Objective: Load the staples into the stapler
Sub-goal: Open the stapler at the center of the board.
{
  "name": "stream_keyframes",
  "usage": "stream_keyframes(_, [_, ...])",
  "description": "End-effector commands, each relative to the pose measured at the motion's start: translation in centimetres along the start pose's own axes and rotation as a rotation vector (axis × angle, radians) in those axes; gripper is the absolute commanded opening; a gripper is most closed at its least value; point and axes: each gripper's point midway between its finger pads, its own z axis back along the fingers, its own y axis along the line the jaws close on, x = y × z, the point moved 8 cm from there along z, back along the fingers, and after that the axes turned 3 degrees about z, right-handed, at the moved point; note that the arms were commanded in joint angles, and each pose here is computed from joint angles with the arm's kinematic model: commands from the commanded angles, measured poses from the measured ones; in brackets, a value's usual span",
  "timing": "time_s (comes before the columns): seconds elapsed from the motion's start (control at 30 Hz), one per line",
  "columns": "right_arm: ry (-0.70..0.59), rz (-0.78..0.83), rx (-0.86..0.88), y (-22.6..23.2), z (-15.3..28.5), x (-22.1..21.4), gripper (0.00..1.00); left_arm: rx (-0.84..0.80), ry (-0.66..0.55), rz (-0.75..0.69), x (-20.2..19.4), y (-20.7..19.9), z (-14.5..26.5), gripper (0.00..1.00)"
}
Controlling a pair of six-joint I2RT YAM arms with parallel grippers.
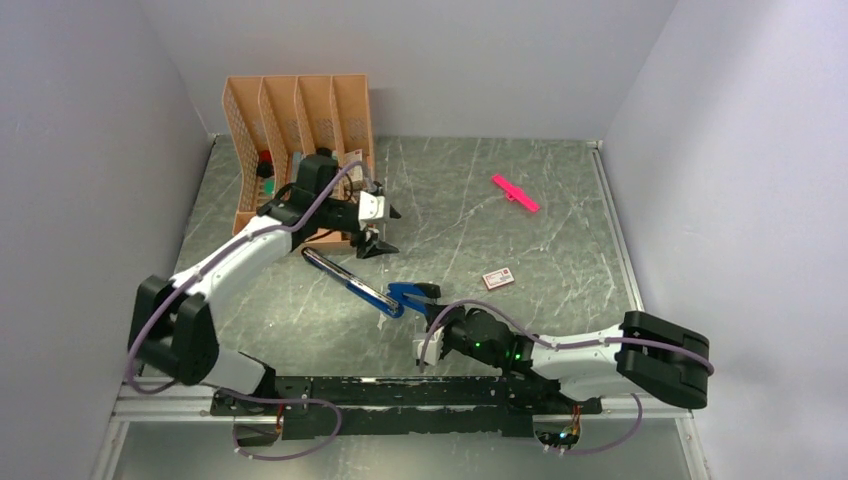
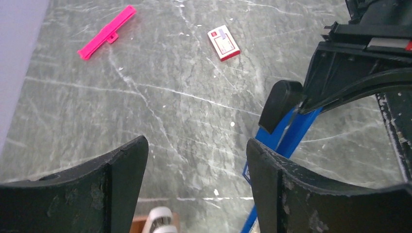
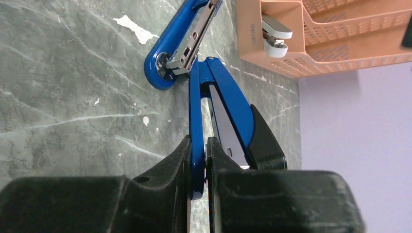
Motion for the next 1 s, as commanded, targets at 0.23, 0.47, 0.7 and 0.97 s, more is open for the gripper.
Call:
stream_keyframes(0.23, [0.034, 0.116, -0.073, -1.1, 0.1, 0.3, 0.00, -0.350, 0.014, -0.188, -1.3, 0.0, -8.1, 0.80])
stream_keyframes(0.47, [0.061, 0.151, -0.068, -1.1, 0.0, 0.2, 0.00, -0.408, 0.056, -0.141, -3.2, -0.7, -10.0, 0.78])
stream_keyframes(0.7, [0.079, 0.157, -0.061, -1.0, 0.0, 0.0, 0.00, -0.425, 0.086, -0.124, -3.9, -1.6, -10.9, 0.76])
stream_keyframes(0.97, [0.108, 0.163, -0.066, -1.0, -0.1, -0.2, 0.00, -0.486, 0.127, -0.099, -4.6, -3.5, -12.3, 0.69])
